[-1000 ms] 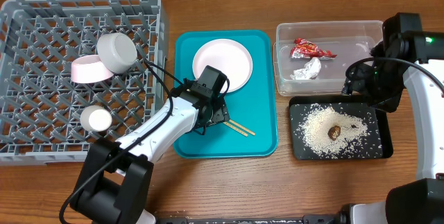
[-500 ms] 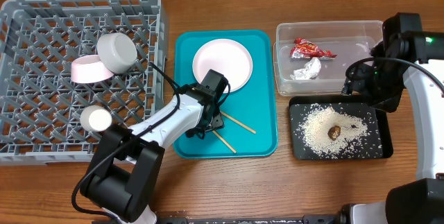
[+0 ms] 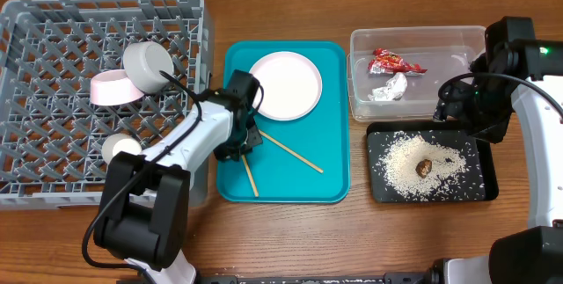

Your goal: Sort waste into correct bins and load items into the dishwasher

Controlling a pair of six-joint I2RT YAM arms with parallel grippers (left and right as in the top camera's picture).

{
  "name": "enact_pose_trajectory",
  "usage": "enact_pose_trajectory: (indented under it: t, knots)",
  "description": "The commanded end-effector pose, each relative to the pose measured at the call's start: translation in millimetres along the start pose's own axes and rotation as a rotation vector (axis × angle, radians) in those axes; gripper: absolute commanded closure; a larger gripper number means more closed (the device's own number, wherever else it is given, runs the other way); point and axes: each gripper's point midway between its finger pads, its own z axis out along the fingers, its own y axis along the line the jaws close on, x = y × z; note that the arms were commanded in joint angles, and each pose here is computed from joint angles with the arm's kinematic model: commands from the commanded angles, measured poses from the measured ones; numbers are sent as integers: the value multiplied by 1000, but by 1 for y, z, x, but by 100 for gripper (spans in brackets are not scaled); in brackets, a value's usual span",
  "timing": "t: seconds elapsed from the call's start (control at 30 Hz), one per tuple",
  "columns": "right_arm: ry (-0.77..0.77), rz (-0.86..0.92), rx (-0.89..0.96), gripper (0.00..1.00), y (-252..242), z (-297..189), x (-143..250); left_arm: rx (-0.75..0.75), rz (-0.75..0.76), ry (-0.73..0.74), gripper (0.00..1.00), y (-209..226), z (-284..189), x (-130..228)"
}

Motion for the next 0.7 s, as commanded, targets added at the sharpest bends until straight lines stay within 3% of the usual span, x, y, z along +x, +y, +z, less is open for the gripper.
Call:
enact_pose_trajectory:
  t: [0.0, 0.17, 0.37, 0.67]
  knots:
    - [-26, -8, -9, 27, 1, -7, 0, 61, 89, -88, 96, -16, -43, -32]
    - [-26, -8, -9, 27, 1, -7, 0, 141, 196, -242, 96, -26, -113, -62]
    - [-26, -8, -9, 27, 1, -7, 0, 142, 310, -383, 96, 2, -170, -98]
    - [-25, -7, -9, 27, 1, -7, 1, 65, 285, -330, 96, 65, -141, -135]
